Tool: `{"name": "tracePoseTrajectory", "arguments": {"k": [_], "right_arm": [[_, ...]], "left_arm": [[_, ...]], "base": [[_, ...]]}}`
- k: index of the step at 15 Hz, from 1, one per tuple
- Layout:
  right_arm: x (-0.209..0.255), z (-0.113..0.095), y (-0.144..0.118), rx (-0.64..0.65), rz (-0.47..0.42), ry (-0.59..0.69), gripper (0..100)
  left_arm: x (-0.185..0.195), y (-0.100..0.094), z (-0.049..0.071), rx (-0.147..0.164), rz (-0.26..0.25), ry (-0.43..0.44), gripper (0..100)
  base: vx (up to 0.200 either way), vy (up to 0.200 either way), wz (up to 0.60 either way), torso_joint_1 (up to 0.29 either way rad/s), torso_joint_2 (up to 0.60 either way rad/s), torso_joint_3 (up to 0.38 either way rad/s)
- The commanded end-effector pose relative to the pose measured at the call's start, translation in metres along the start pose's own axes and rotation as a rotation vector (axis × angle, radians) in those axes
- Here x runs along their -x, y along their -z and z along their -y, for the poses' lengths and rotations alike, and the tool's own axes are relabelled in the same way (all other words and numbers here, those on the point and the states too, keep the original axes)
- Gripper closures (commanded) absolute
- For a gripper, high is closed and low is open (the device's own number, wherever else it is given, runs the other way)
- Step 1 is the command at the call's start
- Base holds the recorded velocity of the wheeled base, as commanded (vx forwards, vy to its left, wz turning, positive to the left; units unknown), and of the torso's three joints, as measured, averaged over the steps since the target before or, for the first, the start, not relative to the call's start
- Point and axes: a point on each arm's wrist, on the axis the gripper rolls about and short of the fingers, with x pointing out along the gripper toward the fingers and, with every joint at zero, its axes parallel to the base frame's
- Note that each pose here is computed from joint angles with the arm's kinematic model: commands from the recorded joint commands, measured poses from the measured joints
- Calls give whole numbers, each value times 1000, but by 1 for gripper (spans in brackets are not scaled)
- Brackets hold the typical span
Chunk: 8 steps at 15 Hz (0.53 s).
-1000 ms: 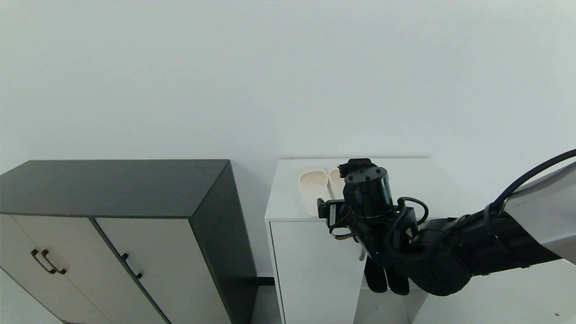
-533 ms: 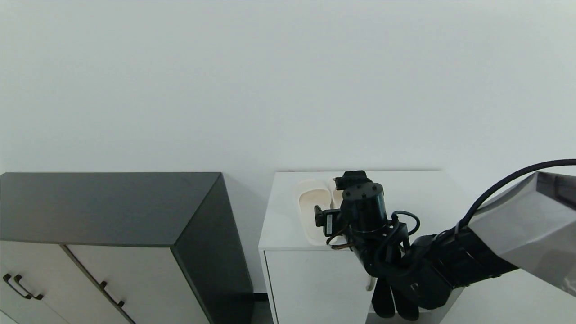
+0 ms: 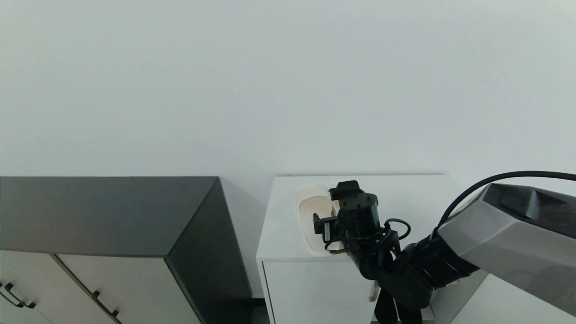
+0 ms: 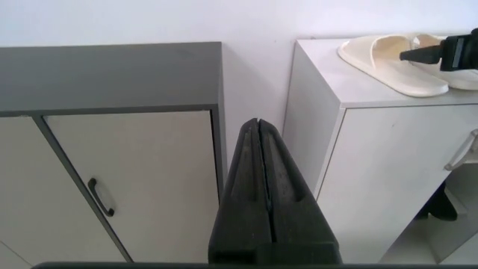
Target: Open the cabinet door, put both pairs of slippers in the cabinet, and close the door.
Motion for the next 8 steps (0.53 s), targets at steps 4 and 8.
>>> {"name": "tracePoseTrajectory", "arguments": {"k": [4, 8], "right_arm": [[-34, -5, 2, -6, 32, -2, 0], [-42, -3, 2, -5, 41, 7, 100]], "left_arm": [[0, 0, 0, 0, -1, 0, 100], [0, 0, 0, 0, -1, 0, 100]], "base": [[0, 0, 0, 0, 0, 0], [0, 0, 0, 0, 0, 0]]}}
